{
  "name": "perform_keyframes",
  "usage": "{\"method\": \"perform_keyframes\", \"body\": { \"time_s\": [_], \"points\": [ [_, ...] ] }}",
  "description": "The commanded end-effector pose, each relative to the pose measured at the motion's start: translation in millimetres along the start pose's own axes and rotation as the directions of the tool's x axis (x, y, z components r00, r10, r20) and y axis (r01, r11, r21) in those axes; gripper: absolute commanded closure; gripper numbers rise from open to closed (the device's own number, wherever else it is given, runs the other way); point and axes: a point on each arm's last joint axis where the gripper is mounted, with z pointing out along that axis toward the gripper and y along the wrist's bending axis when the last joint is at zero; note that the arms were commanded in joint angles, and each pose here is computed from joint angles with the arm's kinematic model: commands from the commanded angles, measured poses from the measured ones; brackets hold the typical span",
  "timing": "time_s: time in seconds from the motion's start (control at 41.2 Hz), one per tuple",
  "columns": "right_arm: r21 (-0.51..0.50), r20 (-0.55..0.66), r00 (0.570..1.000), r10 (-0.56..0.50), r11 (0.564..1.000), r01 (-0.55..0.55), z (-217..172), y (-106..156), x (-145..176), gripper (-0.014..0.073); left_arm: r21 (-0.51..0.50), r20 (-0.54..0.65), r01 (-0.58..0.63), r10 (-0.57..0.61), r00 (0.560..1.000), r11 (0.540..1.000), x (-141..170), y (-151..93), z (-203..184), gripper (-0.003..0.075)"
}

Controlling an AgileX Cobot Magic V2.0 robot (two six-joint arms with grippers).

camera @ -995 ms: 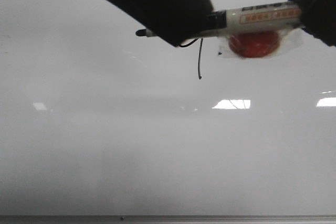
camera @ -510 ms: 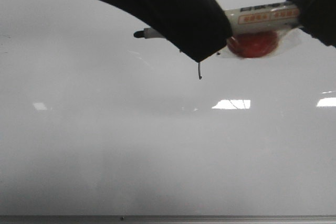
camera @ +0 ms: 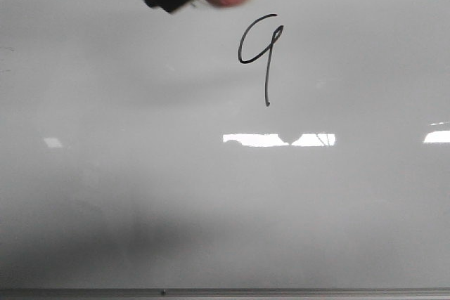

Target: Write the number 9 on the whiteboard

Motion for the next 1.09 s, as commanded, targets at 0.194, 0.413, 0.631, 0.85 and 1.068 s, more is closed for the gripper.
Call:
{"method": "perform_keyframes", "body": {
  "time_s": [0.194, 0.413, 0.631, 0.85, 1.068],
  "points": [
    [0.124, 0.038, 0.997, 0.074, 0.989, -0.078, -18.6, -11.9, 0.5, 0.0005, -0.448, 0.164, 0.498, -0.479, 0.862, 0.743, 72.1, 69.0, -54.6, 0.0705],
    [0.129, 0.044, 0.996, 0.074, 0.989, -0.079, -18.0, -12.8, -0.3, 0.0005, -0.502, 0.434, 0.772, -0.659, 0.615, 0.389, 158.9, 105.5, -35.6, 0.0705],
    [0.128, 0.043, 0.996, 0.074, 0.989, -0.079, -18.0, -12.6, -0.2, 0.0005, -0.479, 0.469, 0.802, -0.668, 0.578, 0.358, 183.1, 128.3, 1.9, 0.0705],
    [0.126, 0.04, 0.996, 0.074, 0.989, -0.079, -18.0, -12.4, 0.1, 0.0005, -0.457, 0.462, 0.807, -0.675, 0.575, 0.374, 189.9, 144.4, 32.9, 0.0696],
    [0.12, 0.031, 0.997, 0.075, 0.99, -0.079, -17.9, -11.8, 0.8, 0.0005, -0.459, 0.43, 0.805, -0.699, 0.571, 0.375, 194.0, 155.3, 49.1, 0.0465]
  ]
}}
